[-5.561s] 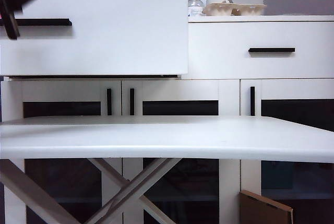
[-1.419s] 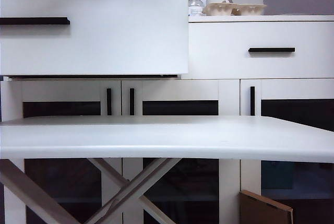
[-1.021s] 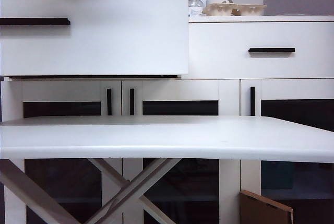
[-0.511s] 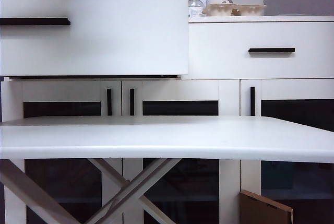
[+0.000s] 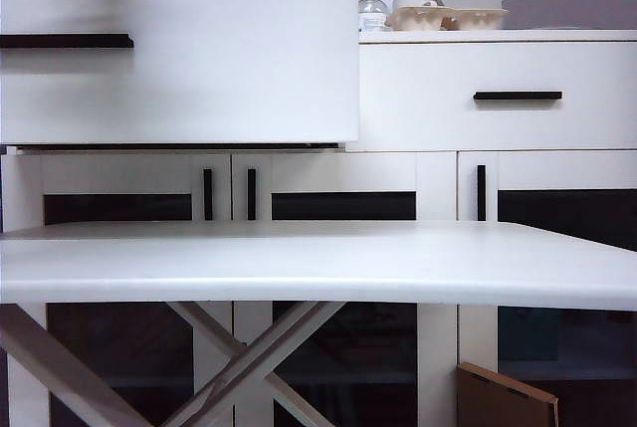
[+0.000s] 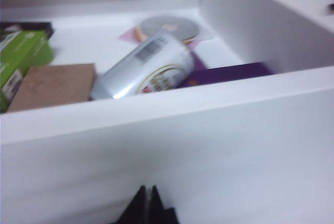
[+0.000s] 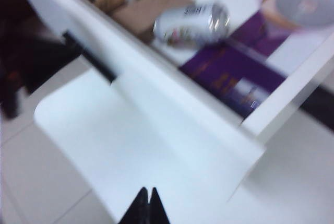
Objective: Pick up a can of beer from the white table, open the left drawer, place the beer inside the drawer, and finally close the drawer.
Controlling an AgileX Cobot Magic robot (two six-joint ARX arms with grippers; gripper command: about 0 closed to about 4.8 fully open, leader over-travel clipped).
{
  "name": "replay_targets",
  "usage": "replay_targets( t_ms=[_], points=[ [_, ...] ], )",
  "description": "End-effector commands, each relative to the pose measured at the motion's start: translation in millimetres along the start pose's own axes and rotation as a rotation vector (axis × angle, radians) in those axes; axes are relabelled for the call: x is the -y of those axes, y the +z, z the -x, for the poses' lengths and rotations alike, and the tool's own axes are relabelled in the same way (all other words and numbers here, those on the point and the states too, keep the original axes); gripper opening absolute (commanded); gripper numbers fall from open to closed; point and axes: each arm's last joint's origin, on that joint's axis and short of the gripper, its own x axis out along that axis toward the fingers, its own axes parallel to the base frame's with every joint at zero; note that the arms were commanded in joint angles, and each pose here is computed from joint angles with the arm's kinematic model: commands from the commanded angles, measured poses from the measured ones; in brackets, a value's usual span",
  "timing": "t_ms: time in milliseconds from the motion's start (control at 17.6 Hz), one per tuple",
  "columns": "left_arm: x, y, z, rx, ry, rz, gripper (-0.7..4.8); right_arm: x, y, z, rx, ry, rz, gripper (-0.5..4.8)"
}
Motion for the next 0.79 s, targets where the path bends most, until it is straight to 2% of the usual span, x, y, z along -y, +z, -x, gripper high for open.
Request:
replay_targets(
  t_ms=[57,454,794],
  points=[
    [-0.1,-1,-11,0.025,0.005,-0.001,-0.06,-6,-4,3,-0.043,0.042,-0.003,-0.01],
    [-0.7,-9,-40,0.062,0.017,-0.001,-0.06,-22,-7,0,-0.081,0.089,0.023,-0.01],
    [-2.2,-10,-56,0.128,0.057,0.002,-0.06,-23,-7,-1,-0.081,0.092,0.025,-0.01]
  ],
)
